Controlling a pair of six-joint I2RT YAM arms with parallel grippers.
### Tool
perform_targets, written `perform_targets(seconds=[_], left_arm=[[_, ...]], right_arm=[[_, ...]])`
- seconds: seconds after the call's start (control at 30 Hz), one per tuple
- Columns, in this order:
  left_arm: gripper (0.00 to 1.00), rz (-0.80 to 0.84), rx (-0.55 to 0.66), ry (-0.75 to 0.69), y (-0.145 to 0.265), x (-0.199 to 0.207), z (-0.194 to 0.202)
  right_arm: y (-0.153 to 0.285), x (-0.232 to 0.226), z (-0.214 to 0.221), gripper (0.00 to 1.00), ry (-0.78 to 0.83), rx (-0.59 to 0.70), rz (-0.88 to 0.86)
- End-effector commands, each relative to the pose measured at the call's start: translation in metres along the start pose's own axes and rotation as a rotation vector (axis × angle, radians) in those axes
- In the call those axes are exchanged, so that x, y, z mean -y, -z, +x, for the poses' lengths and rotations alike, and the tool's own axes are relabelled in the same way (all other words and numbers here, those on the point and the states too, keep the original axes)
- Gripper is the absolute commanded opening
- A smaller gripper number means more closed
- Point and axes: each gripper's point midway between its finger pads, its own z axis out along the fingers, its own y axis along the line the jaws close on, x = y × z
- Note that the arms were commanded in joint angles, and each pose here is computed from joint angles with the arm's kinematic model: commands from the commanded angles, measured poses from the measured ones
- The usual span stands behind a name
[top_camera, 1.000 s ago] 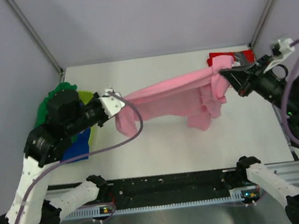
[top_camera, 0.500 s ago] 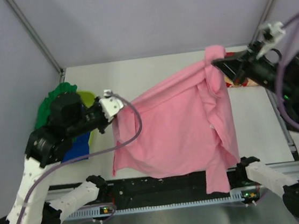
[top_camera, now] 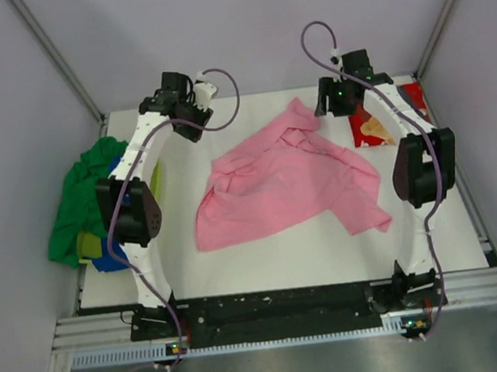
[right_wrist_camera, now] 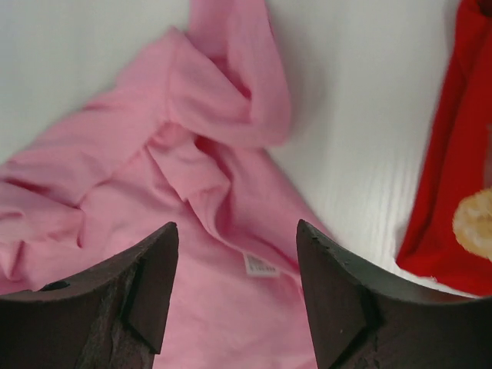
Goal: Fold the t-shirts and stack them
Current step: Flatten out the tshirt
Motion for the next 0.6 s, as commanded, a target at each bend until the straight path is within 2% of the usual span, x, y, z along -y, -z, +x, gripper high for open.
perform_targets(seconds=[0.0,0.07,0.17,0.37,0.43,0.57], left_arm=[[0.51,-0.088,-0.007,0.025,0.021,-0.027,-0.008],[0.51,-0.002,0.058,-0.036,0.035,-0.002,-0.011],[0.50,0.153,0.084,-0.217,0.053,0.056,0.012],[0.51,0.374,0.010,-0.674,0.071,0.176,0.111],[0.54,0.398,-0.024,-0.747,0.068,0.195,0.146],[0.59,0.304,-0.038,-0.783,0.053,0.187,0.172]], right_arm=[[0.078,0.011,-0.020,0.64,0.041,0.104,0.133],[0.097,0.032,0.002,0.68,0.077,0.092,0.241],[0.121,0.063,0.045,0.77,0.085,0.063,0.385],[0.139,0.105,0.118,0.93,-0.072,0.091,0.490],[0.140,0.116,0.137,0.99,-0.149,0.110,0.504],[0.130,0.136,0.162,0.98,-0.296,0.118,0.479]])
